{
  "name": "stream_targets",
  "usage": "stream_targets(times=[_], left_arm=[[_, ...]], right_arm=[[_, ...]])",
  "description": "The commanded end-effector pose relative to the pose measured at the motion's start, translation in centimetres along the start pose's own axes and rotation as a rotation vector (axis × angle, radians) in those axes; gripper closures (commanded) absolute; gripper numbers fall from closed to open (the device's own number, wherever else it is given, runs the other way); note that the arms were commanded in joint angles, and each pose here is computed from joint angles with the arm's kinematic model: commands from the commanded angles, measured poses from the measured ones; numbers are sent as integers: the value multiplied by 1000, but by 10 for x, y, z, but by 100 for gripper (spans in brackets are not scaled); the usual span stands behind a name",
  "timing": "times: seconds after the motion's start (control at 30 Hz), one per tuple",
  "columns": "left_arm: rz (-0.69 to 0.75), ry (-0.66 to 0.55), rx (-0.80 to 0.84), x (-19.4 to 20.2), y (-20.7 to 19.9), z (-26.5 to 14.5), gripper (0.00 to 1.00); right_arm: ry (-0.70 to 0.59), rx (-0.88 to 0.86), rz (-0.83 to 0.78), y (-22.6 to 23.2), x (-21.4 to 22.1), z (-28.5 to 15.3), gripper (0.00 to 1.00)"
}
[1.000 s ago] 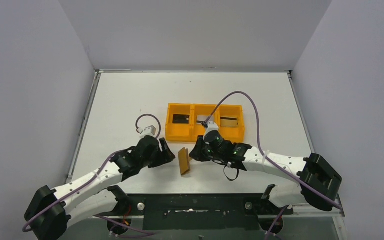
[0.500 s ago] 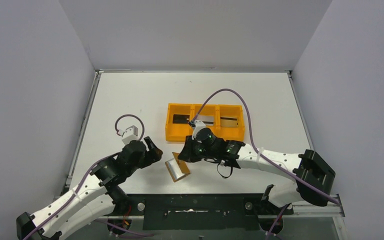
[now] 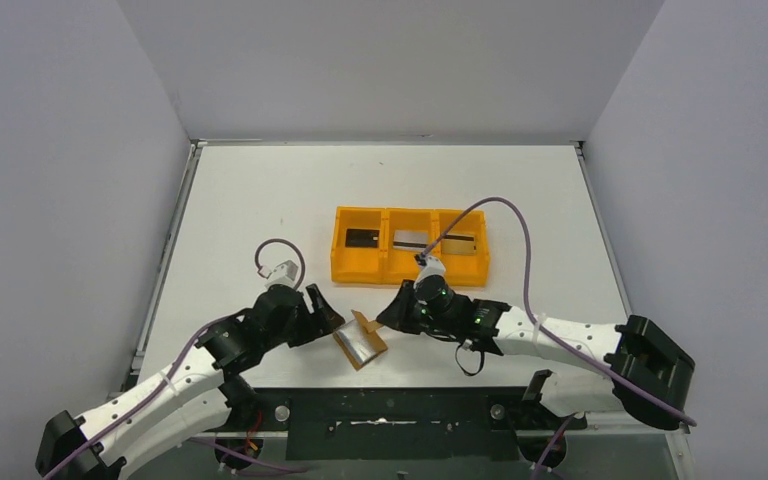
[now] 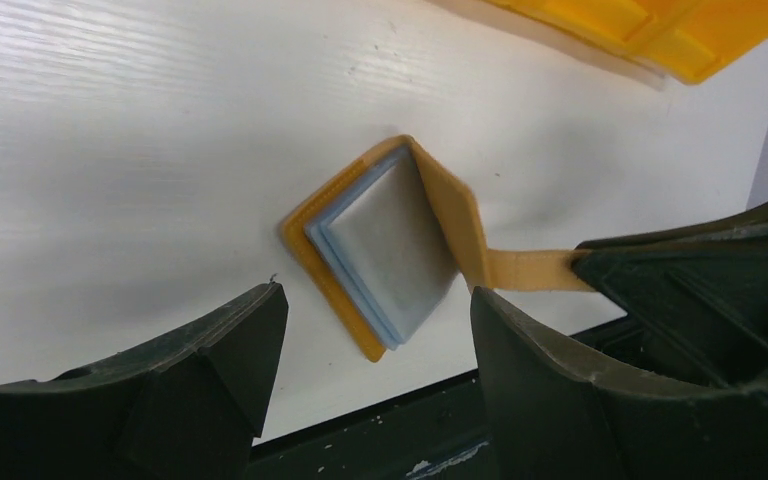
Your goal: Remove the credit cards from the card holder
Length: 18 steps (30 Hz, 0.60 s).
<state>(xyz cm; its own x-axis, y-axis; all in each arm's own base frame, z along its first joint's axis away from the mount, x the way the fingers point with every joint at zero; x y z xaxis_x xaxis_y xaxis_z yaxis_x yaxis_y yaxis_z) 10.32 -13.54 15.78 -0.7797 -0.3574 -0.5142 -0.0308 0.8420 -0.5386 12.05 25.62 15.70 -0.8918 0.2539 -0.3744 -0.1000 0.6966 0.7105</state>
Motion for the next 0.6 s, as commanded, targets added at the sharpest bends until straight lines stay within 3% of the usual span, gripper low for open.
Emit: stream_targets(times=[0.0, 0.27, 0.47, 0.57], left_arm=[[44, 47, 247, -5, -33, 5, 33], [156, 141, 336, -8, -59, 28, 35], [239, 114, 385, -14, -86, 33, 40], [224, 137, 335, -12, -84, 41, 42]], right_arm=[[-121, 110, 110, -24, -6, -11, 100], [-120, 161, 242, -76, 20, -22, 99], [-151, 237, 245, -85, 19, -24, 99], [-163, 248, 239, -87, 17, -22, 97]])
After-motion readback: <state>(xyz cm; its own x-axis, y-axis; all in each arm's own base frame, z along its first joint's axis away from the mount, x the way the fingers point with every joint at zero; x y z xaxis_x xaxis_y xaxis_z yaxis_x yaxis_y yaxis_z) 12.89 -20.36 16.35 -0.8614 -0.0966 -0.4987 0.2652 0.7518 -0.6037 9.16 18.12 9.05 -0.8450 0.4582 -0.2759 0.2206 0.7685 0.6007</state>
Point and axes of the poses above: each gripper's point midway between its finger pads, its own z axis out along the fingers, its own y axis along the line the jaws close on, x = y × z, the point moved 10 cm from there along -z, back along the fingers, and after that the axes turned 5 degrees about z, right-handed, at the moved point
